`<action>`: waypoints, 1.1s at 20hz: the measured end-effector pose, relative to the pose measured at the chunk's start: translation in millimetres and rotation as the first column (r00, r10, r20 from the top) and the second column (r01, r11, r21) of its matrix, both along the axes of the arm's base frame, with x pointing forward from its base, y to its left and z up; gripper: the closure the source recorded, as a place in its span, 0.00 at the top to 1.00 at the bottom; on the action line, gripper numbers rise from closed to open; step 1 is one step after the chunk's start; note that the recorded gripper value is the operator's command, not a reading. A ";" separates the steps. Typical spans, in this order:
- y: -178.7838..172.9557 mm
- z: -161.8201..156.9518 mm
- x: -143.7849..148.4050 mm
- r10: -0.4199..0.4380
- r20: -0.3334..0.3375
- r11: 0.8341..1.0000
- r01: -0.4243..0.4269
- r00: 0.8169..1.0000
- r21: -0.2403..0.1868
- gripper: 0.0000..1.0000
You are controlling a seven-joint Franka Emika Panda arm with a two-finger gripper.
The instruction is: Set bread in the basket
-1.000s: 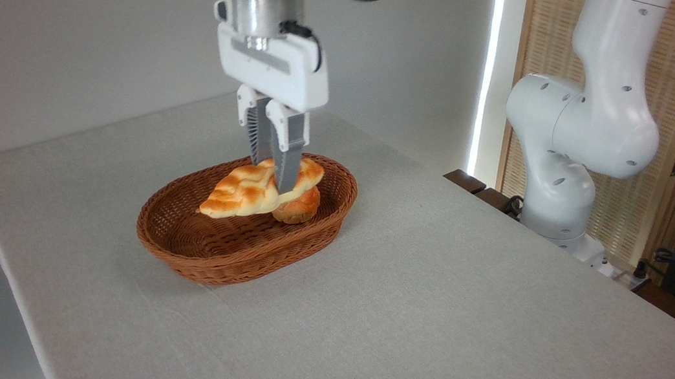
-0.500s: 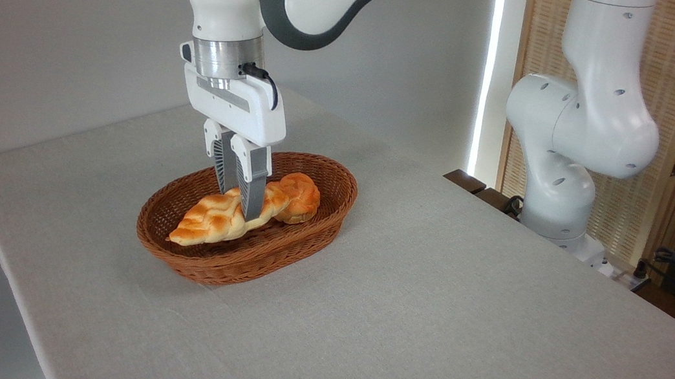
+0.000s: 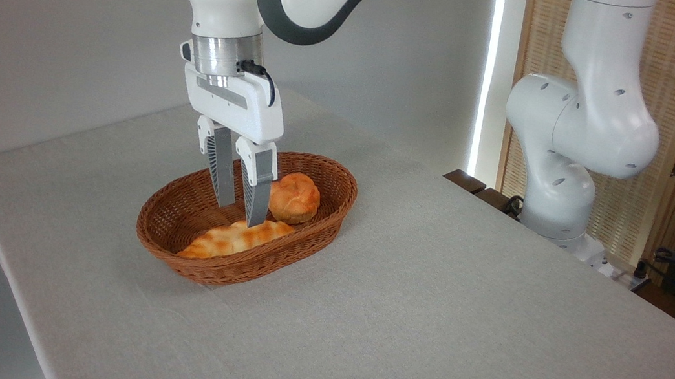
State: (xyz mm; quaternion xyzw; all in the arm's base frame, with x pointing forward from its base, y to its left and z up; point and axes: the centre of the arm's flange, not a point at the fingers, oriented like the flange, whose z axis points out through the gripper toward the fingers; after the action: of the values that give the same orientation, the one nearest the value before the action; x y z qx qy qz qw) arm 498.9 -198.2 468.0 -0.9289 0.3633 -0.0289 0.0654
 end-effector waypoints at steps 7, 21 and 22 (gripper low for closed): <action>3.4 16.5 4.9 0.015 0.005 1.000 -0.015 1.000 -0.001 1.00; 144.4 145.0 24.3 0.014 -0.148 0.998 -0.022 0.989 -0.052 1.00; 149.3 148.9 23.4 -0.004 -0.154 0.998 -0.005 0.988 -0.060 1.00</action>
State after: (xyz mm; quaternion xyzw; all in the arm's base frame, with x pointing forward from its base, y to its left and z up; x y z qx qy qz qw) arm 522.3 -48.9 616.9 -0.9300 0.3660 0.0322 0.0091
